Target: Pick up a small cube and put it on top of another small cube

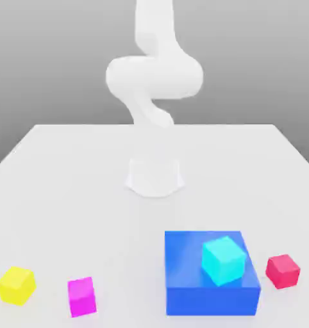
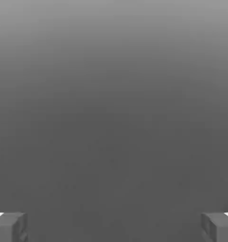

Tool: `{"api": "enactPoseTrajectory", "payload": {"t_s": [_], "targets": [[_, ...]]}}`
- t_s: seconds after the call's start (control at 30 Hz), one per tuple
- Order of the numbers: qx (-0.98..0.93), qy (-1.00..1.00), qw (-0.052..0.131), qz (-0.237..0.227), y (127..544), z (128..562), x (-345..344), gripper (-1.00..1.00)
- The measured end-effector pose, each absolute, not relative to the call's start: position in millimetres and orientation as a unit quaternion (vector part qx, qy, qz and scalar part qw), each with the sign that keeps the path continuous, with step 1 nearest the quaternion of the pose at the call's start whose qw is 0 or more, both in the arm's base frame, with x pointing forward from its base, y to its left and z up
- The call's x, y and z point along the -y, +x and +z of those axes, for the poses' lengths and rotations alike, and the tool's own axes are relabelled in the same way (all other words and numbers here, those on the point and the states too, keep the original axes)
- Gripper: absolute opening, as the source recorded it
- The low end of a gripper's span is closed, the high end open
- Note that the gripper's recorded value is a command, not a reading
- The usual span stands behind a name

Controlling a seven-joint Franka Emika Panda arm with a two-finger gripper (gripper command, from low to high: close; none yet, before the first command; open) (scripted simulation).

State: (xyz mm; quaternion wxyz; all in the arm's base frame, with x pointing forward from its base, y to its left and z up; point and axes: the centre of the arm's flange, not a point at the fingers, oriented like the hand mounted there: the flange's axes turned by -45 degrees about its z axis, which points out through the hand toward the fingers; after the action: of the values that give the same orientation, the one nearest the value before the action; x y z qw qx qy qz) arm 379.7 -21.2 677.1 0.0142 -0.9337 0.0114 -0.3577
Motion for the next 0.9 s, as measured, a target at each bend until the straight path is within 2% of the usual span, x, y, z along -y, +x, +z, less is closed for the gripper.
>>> {"api": "enactPoseTrajectory", "payload": {"t_s": [0.23,0.47,0.7,0.9], "targets": [[-0.033,-0.962,0.038,-0.269,452,565,83,0.00],[-0.065,-0.980,0.045,-0.184,484,441,145,0.00],[-0.107,-0.989,0.033,-0.099,471,316,212,0.00],[-0.131,-0.991,0.009,-0.023,434,219,257,0.00]]}}
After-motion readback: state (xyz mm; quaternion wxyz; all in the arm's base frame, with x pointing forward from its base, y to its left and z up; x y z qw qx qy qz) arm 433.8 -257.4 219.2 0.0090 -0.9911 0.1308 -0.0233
